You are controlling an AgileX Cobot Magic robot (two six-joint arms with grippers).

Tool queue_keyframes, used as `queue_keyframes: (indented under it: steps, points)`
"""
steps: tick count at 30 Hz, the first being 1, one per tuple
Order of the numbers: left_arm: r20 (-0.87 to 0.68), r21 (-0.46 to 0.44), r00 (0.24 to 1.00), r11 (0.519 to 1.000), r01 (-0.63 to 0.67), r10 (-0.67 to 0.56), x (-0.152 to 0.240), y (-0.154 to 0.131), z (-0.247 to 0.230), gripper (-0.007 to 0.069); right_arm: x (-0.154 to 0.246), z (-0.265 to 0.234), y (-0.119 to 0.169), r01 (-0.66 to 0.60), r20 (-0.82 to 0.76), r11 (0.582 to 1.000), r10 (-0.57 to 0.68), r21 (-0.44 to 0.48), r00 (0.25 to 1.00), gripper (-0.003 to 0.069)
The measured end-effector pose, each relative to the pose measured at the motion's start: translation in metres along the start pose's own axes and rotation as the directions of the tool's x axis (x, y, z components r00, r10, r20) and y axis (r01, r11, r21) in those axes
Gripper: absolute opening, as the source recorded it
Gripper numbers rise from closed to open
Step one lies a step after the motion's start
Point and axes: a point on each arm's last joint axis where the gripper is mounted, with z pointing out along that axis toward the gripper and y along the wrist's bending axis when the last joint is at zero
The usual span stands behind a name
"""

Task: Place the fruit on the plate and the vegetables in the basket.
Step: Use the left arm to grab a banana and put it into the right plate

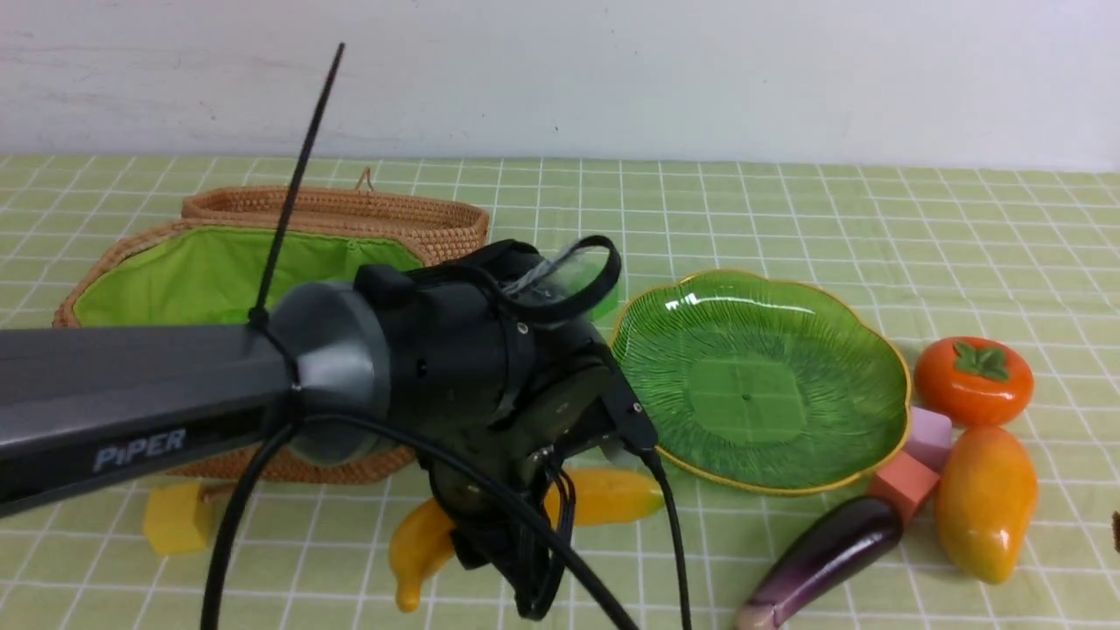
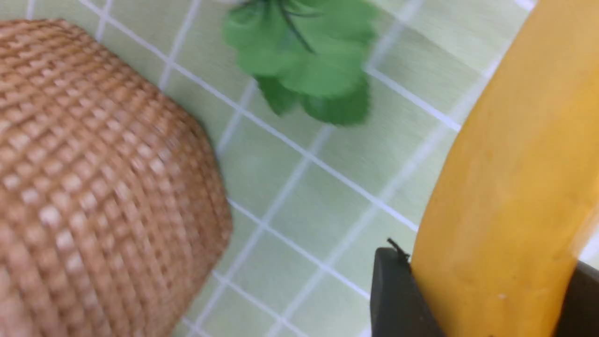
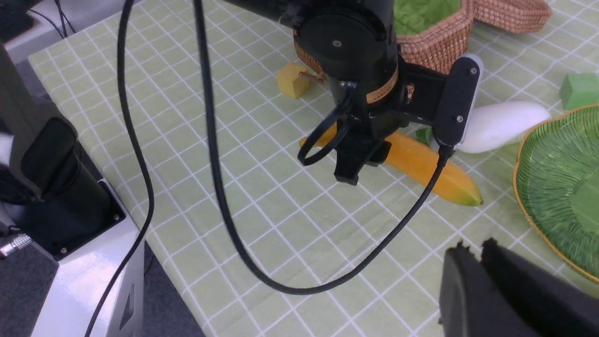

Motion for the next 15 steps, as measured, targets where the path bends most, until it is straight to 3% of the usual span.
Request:
queue_keyframes:
  steps: [4, 9, 15]
  points:
    - [0.043, 0.008, 0.999, 1.000, 0.010, -0.010, 0.001, -0.009, -0.023, 0.0344, 0.001, 0.000, -0.001, -0.001, -0.007, 1.000, 0.001, 0.012, 1.000, 0.0053]
    - [0.237, 0.040, 0.965, 0.993, 0.107, -0.113, -0.018, -0.008, -0.053, 0.0344, 0.003, -0.001, -0.010, -0.051, -0.024, 0.993, 0.054, 0.109, 0.998, 0.0053]
    - [0.577, 0.151, 0.762, 0.955, 0.256, -0.295, -0.078, 0.013, -0.073, 0.0344, 0.003, -0.006, -0.027, -0.142, -0.007, 0.938, 0.152, 0.316, 0.988, 0.0053]
